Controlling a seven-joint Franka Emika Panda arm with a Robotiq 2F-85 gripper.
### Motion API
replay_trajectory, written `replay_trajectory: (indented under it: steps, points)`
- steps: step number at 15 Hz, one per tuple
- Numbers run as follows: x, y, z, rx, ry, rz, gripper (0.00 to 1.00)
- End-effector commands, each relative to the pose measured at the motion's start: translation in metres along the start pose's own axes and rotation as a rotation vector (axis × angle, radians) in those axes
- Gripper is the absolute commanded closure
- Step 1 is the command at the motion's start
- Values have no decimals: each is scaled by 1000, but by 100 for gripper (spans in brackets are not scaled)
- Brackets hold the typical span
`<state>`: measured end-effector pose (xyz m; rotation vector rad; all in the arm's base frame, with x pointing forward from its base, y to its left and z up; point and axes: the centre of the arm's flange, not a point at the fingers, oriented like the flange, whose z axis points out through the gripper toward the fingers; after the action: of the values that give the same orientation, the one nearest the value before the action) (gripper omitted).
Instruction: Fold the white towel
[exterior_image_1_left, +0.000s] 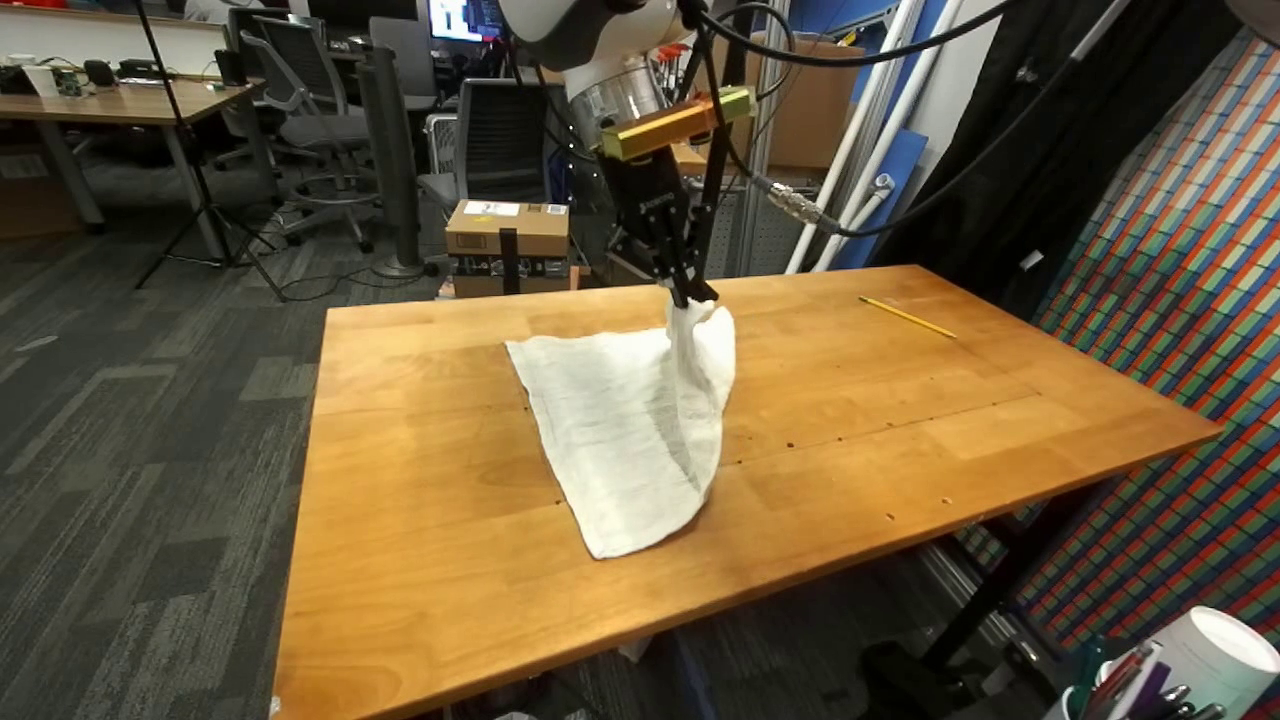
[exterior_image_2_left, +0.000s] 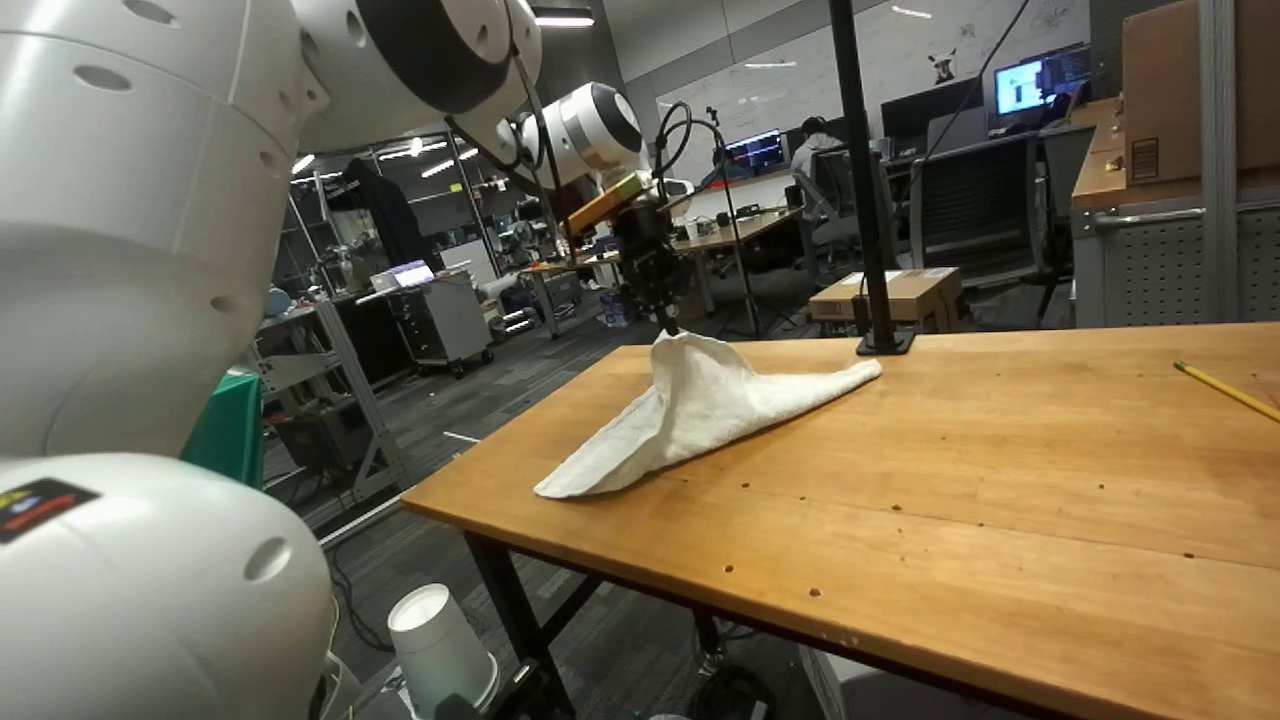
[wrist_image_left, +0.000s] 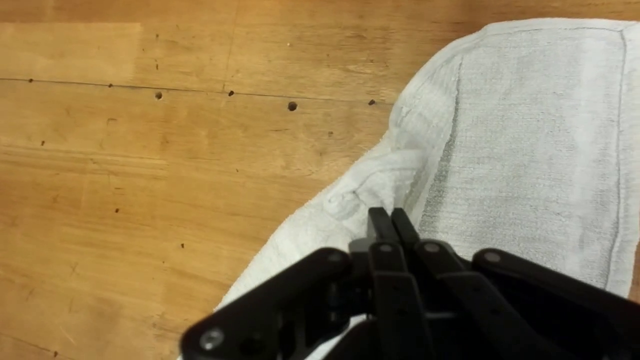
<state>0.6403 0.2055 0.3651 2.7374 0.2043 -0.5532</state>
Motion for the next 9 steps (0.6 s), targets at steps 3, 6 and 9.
replay_trajectory:
  steps: [3, 6, 9]
  points:
    - [16, -7, -41, -3, -20, -15, 100]
    - [19, -21, -56, -18, -24, -30, 100]
    - [22, -38, -65, -17, -7, -84, 100]
